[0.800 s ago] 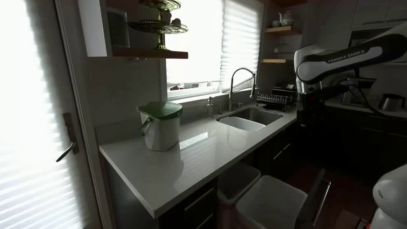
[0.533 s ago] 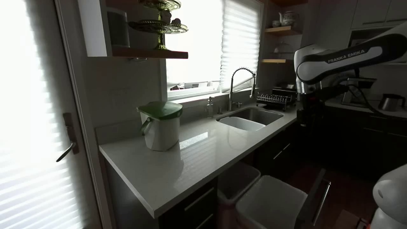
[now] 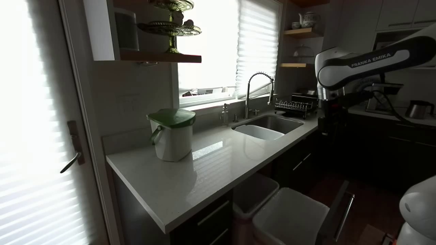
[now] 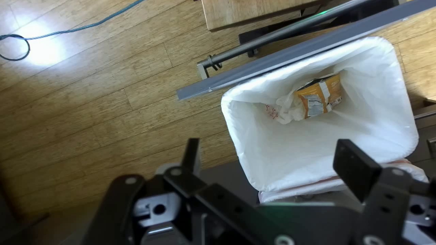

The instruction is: Close the double pull out trash can drawer

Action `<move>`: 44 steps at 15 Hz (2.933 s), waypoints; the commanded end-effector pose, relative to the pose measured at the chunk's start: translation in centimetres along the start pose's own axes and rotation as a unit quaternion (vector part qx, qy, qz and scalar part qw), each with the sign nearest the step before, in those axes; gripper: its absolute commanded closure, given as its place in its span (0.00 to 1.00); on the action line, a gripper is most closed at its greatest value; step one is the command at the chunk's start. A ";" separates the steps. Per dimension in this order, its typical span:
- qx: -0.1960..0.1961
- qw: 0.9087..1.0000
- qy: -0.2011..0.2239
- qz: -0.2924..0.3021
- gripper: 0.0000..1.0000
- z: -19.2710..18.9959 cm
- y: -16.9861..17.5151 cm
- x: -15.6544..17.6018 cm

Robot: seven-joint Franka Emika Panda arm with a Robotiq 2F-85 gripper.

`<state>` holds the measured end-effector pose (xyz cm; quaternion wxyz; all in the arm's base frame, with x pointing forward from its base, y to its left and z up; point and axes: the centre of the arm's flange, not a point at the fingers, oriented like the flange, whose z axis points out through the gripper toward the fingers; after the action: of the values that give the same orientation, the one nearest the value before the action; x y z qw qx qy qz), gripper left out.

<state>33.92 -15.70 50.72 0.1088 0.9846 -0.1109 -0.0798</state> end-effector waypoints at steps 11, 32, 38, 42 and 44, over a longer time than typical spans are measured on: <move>0.000 1.000 0.000 0.000 0.00 0.0 0.0 0.0; -0.014 0.952 -0.104 -0.287 0.00 16.9 10.0 -1.2; 0.044 0.933 -0.118 -0.337 0.00 18.3 10.7 -2.0; 0.065 0.926 -0.139 -0.344 0.00 18.8 11.3 -1.5; 0.078 0.925 -0.135 -0.346 0.00 19.3 11.7 -0.8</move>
<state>26.87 -29.75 35.32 -0.0062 0.9457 0.2162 -0.2427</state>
